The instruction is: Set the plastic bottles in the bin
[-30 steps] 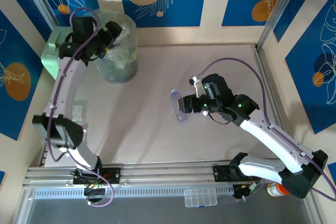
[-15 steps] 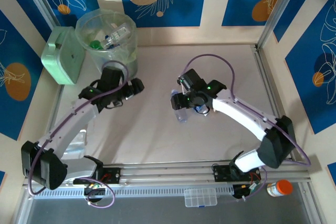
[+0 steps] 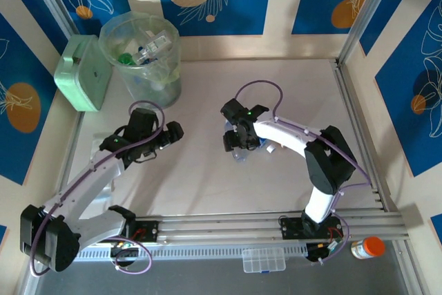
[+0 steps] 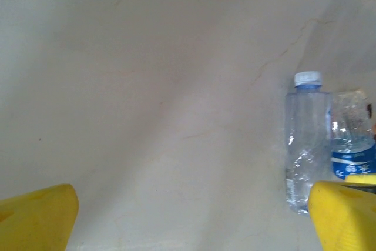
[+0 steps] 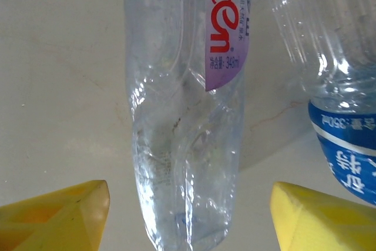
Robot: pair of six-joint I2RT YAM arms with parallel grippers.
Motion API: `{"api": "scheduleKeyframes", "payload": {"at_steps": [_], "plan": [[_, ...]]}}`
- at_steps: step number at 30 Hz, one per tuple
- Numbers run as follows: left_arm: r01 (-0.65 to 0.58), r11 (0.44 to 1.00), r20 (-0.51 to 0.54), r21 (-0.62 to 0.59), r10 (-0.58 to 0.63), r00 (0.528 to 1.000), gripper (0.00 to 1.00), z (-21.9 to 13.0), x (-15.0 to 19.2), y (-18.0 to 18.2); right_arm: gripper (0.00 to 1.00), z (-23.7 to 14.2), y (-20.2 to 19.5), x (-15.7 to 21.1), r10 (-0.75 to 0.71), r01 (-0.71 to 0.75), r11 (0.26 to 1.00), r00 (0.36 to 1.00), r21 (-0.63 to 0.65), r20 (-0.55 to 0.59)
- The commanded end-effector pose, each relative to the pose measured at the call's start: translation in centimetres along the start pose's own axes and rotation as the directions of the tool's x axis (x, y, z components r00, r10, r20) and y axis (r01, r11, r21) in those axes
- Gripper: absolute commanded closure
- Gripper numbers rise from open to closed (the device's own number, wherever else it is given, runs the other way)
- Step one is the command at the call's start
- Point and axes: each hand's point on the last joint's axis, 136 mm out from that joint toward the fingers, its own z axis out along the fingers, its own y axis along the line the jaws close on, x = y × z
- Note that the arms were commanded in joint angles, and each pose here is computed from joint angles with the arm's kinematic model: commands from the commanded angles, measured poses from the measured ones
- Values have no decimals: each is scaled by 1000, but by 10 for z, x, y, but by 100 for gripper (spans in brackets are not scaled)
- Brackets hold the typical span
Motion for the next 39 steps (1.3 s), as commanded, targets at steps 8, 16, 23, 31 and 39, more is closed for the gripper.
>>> {"api": "scheduleKeyframes", "payload": {"at_steps": [8,16,23,31,39], "plan": [[17,999,-69,33,-14,998,0,16,13,-1,30,34,-2,6,32,-31,999,998,11,-58],[-31,997,-79,74,37,996,0,11,13,-12,46,31,2,7,28,-29,999,999,-23,-44],[-152,953,-78,262,178,981,0,-3,18,-52,51,-5,17,4,-30,34,993,999,-109,36],[-338,787,89,517,343,935,0,-60,12,-119,53,-102,54,4,-103,230,895,940,-382,325],[-393,391,255,832,358,898,0,-131,25,-191,53,-205,85,40,-66,449,625,846,-639,530]]}}
